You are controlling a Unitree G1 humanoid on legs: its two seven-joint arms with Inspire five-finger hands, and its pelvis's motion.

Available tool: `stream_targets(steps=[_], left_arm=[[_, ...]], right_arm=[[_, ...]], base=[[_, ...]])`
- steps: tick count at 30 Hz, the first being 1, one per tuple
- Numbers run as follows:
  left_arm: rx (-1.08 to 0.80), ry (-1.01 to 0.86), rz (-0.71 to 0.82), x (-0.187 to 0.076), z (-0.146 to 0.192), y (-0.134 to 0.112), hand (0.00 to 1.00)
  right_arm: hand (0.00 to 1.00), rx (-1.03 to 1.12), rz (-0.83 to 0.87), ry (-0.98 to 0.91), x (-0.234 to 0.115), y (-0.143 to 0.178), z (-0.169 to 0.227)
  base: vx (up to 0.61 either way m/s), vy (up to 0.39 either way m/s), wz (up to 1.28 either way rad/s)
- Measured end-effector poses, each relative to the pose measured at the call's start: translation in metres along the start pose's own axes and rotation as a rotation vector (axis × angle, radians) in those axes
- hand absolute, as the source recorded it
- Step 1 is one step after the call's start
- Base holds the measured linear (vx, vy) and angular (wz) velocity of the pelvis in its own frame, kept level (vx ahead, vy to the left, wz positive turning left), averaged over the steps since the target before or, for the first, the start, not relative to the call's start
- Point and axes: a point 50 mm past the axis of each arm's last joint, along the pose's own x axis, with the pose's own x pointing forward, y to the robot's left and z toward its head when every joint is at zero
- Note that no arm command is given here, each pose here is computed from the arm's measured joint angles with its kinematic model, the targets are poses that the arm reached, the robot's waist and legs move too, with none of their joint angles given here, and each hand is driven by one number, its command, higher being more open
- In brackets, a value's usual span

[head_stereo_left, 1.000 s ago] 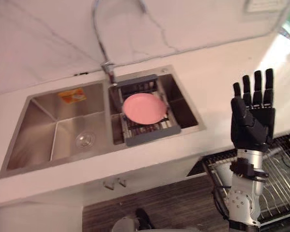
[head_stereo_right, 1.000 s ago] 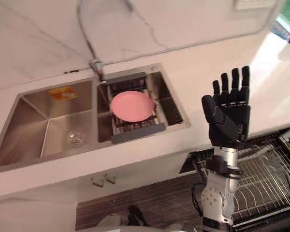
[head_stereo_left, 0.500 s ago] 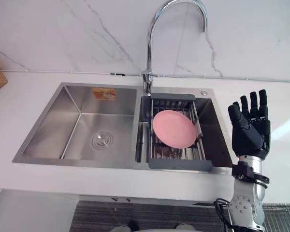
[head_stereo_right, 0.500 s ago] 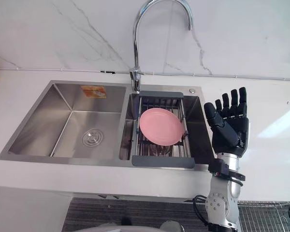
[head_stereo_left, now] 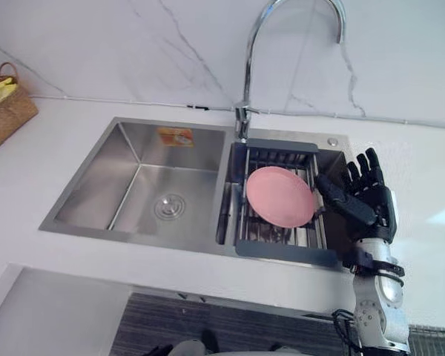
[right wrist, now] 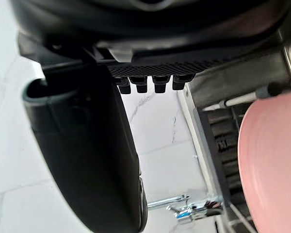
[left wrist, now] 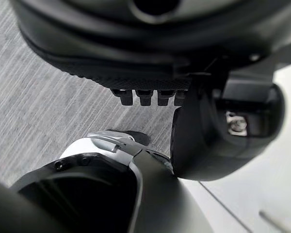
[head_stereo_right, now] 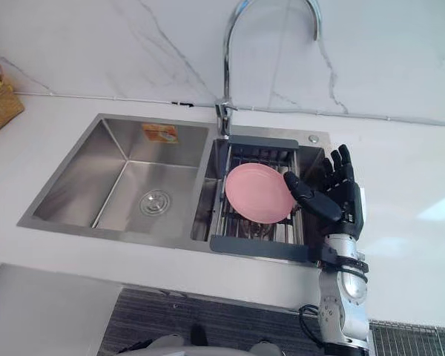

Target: Walk over to the sink, pick up the cup, carry it to the dishwasher, place the cup inside the dishwasher, then close the dishwasher door

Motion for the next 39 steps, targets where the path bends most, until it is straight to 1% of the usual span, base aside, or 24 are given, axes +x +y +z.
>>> stream_targets(steps=[4,6,9,11,16,18,23,33,39], left_arm=[[0.102,-0.023,-0.041,0.002,0.013,-0.007,1.00],[0.154,-0.028,-0.064,0.003,0.019,-0.010,1.00],[0.222,-0.019,-0.070,0.003,0.022,-0.011,1.00],[0.226,-0.011,-0.067,0.003,0.021,-0.011,1.00],[0.246,0.017,-0.057,0.004,0.018,-0.010,1.00],[0.277,0.020,-0.056,0.004,0.020,-0.011,1.00],[0.279,0.027,-0.053,0.005,0.019,-0.010,1.00],[0.307,0.031,-0.043,0.004,0.019,-0.006,1.00],[0.310,0.020,-0.048,0.003,0.022,-0.008,1.00]], right_arm=[[1.00,-0.125,0.088,0.031,0.004,-0.004,0.006],[1.00,-0.175,0.202,0.037,0.006,0.001,0.013],[1.00,-0.249,0.314,0.030,0.007,0.006,0.020],[1.00,-0.289,0.369,0.038,0.007,0.008,0.022],[1.00,-0.334,0.507,0.110,0.004,0.021,0.012],[1.00,-0.360,0.564,0.147,0.001,0.032,0.003],[1.00,-0.432,0.604,0.173,0.000,0.044,-0.005],[1.00,-0.589,0.620,0.188,0.021,0.068,-0.016],[1.00,-0.659,0.599,0.208,0.026,0.069,-0.022]], base=[[0.00,-0.023,-0.18],[-0.04,-0.013,-0.29],[-0.05,-0.004,-0.17],[-0.05,0.012,-0.15],[-0.05,0.005,-0.02],[-0.07,-0.008,0.03],[-0.05,-0.007,0.04],[-0.05,-0.006,0.09],[-0.03,0.001,0.10]])
